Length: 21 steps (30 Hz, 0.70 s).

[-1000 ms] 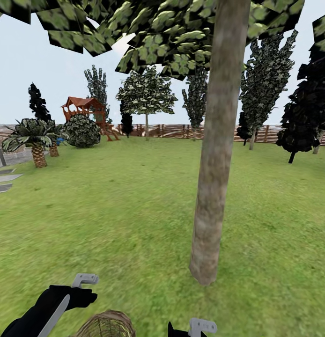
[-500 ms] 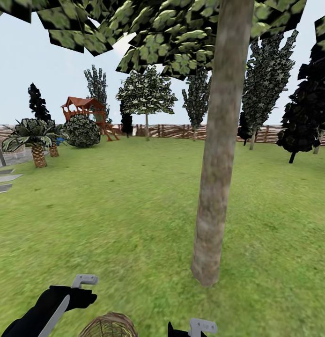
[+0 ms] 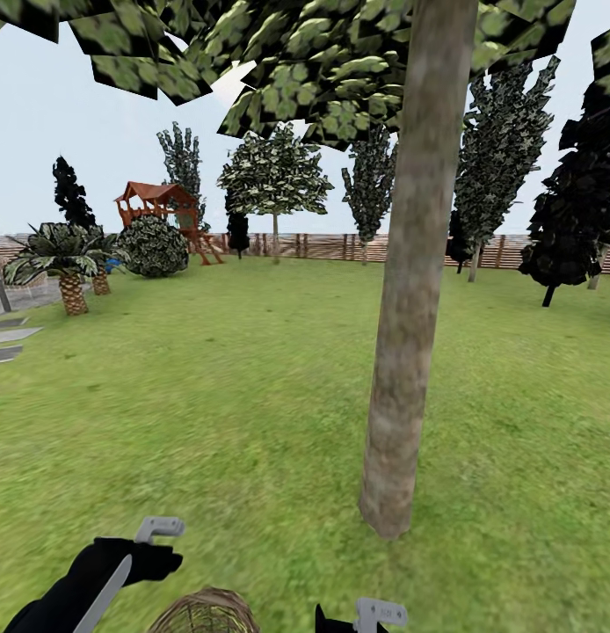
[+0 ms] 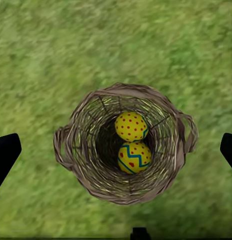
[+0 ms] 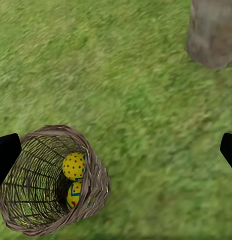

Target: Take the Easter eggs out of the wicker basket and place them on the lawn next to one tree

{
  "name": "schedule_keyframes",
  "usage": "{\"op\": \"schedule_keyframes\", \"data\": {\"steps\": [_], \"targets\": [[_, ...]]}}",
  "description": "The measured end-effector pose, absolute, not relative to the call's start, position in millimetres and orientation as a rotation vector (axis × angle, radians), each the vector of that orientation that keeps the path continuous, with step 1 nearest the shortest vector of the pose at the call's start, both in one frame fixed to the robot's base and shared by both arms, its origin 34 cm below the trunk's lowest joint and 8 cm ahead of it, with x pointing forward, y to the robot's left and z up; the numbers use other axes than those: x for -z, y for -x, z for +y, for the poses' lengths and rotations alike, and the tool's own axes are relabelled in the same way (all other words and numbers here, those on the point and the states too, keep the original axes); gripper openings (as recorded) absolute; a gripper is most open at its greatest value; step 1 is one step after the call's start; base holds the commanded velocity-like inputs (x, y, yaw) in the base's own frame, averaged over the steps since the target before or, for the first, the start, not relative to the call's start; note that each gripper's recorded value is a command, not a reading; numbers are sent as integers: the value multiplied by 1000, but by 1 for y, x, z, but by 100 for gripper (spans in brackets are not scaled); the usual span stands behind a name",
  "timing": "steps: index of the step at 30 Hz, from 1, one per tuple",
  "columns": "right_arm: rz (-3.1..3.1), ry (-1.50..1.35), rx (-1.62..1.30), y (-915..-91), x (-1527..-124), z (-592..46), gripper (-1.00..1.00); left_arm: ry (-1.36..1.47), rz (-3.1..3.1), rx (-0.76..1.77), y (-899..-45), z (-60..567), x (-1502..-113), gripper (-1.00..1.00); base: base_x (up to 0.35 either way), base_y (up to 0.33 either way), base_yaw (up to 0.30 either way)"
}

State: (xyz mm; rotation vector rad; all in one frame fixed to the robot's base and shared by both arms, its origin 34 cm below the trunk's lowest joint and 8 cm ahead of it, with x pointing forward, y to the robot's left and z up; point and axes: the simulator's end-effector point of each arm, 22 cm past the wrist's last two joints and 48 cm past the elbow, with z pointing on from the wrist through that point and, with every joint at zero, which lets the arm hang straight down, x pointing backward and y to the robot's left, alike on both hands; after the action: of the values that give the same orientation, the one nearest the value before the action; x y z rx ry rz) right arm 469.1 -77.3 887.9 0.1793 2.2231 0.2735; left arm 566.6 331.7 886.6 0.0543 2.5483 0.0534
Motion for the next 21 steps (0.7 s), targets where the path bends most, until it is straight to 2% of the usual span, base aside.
{"op": "schedule_keyframes", "data": {"steps": [8, 21], "targets": [[2216, -177, -276, -470, -890, -77, 100, 8, 2706, -94, -525, 357, -831, 100, 0, 0, 0], [2181, -206, -299, -463, -898, -75, 100, 22, 2741, -111, -515, 364, -820, 100, 0, 0, 0]]}}
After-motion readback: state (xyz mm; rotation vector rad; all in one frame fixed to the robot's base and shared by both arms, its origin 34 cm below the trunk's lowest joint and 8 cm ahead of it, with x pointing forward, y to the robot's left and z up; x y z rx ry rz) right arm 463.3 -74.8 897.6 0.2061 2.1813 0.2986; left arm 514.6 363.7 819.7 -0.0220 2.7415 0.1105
